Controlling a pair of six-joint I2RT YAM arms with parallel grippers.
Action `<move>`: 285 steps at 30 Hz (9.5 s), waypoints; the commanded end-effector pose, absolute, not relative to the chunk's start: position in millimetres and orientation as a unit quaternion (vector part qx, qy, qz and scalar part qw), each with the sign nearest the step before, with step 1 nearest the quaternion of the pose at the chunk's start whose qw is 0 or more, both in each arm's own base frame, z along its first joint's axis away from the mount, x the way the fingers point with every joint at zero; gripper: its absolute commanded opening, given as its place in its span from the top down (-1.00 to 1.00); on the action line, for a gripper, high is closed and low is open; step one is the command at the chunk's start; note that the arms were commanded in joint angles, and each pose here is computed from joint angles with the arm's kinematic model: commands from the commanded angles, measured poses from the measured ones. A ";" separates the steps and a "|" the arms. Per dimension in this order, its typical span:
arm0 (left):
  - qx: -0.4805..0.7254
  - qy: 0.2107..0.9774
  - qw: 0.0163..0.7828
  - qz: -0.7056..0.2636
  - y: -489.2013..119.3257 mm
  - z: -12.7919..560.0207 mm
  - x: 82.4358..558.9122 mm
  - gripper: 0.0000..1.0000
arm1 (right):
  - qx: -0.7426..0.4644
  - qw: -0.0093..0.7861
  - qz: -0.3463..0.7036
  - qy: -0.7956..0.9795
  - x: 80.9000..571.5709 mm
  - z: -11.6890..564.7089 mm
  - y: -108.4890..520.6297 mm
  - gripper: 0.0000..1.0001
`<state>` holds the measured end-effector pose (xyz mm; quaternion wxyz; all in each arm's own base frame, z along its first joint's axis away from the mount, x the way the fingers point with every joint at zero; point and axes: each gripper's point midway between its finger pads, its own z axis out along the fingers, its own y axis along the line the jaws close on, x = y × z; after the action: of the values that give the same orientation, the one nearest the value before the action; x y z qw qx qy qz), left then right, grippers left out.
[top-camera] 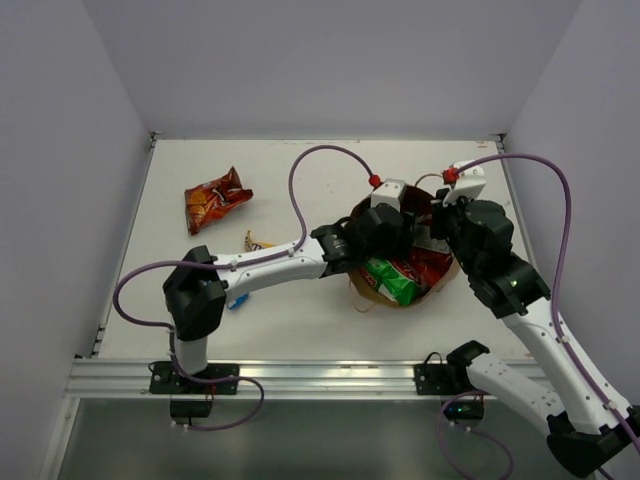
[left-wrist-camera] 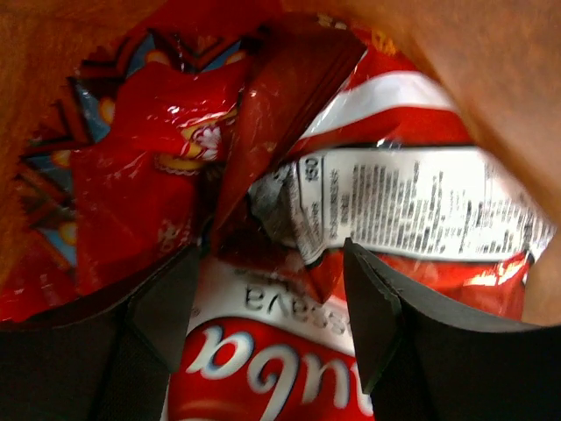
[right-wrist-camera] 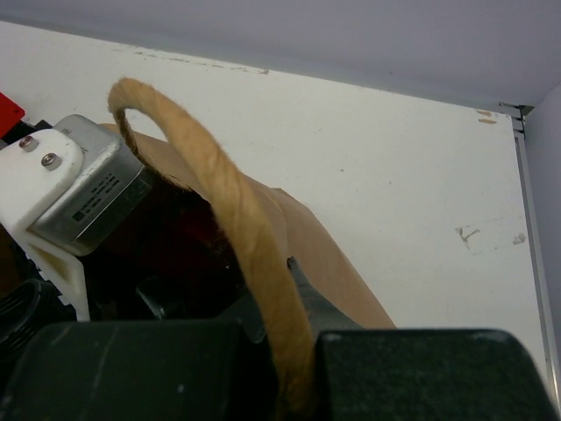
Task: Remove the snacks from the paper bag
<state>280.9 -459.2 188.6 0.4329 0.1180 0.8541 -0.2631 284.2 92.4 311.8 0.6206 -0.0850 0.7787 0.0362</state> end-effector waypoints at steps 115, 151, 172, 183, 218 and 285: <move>0.163 0.762 0.582 -0.233 -418.7 282.5 248.1 -0.66 | -0.191 0.685 0.077 0.698 261.5 355.3 111.7 1.00; 0.120 0.792 0.582 -0.139 -423.7 200.5 326.6 1.00 | -0.189 0.687 0.108 0.694 252.1 344.7 117.1 1.00; 0.221 0.703 0.602 -0.307 -389.6 385.8 242.3 1.00 | -0.081 0.677 0.039 0.730 273.4 333.6 83.1 1.00; 0.219 0.643 0.641 -0.356 -372.1 485.2 224.4 1.00 | -0.051 0.656 -0.003 0.753 282.1 318.8 69.6 1.00; 0.048 0.767 0.636 -0.068 -173.5 392.7 348.6 1.00 | 0.015 0.660 -0.070 0.748 280.5 324.6 25.3 1.00; 0.251 0.765 0.495 -0.326 -422.1 322.4 239.4 -0.81 | -0.038 0.740 -0.123 0.660 315.6 333.5 34.3 1.00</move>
<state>228.1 -404.3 276.3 0.4710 0.3639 0.7615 -0.2567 318.4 37.6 316.6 0.7162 -0.0689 0.6820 -0.1313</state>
